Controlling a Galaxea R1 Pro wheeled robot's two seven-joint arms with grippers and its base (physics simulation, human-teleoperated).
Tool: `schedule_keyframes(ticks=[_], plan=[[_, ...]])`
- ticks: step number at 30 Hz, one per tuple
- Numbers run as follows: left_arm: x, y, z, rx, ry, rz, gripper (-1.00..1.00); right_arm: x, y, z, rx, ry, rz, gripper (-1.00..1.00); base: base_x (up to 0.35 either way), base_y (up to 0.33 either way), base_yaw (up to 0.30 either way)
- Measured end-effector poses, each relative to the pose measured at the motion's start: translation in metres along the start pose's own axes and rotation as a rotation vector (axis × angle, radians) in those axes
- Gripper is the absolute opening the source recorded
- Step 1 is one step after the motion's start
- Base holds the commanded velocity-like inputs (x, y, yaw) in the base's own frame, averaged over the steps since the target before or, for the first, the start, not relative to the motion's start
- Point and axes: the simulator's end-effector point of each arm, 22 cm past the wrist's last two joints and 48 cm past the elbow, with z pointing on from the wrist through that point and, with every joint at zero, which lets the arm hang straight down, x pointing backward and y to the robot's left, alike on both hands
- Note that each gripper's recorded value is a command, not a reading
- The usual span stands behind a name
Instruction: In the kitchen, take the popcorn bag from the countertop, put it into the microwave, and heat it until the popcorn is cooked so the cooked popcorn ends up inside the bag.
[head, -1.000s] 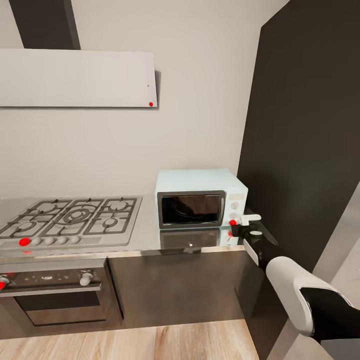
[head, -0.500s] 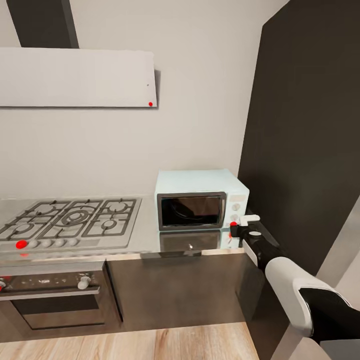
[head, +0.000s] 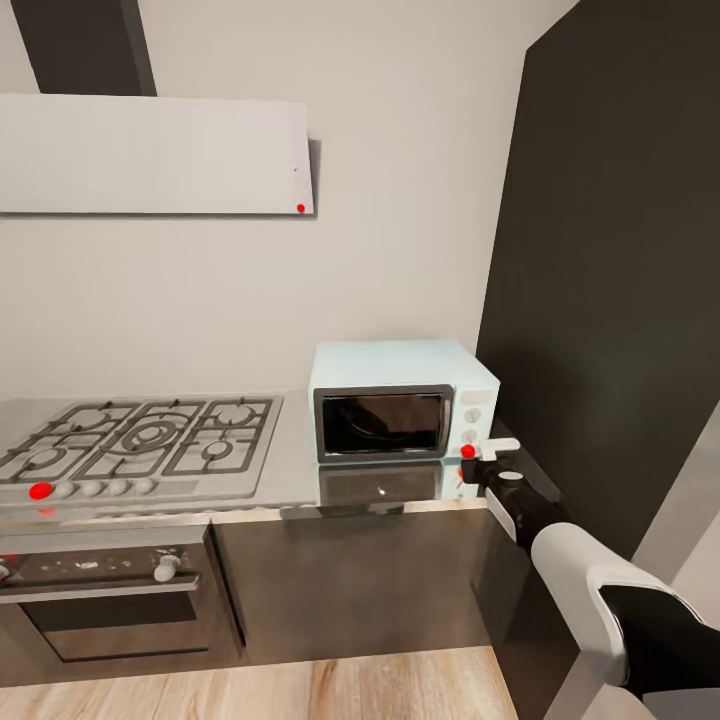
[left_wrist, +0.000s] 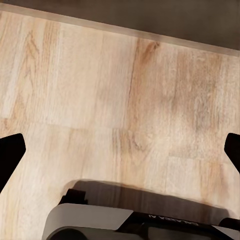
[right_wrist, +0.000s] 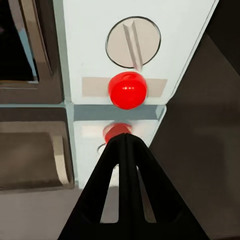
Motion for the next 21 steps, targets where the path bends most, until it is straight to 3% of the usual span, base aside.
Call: schedule_keyframes(ticks=[21], plan=[[-0.0001,0.0000,0.0000,0.000,0.000,0.000,1.00,0.0075,-0.0008,-0.0003,0.001,0.010,-0.001,-1.00,0.079,0.000,0.000]])
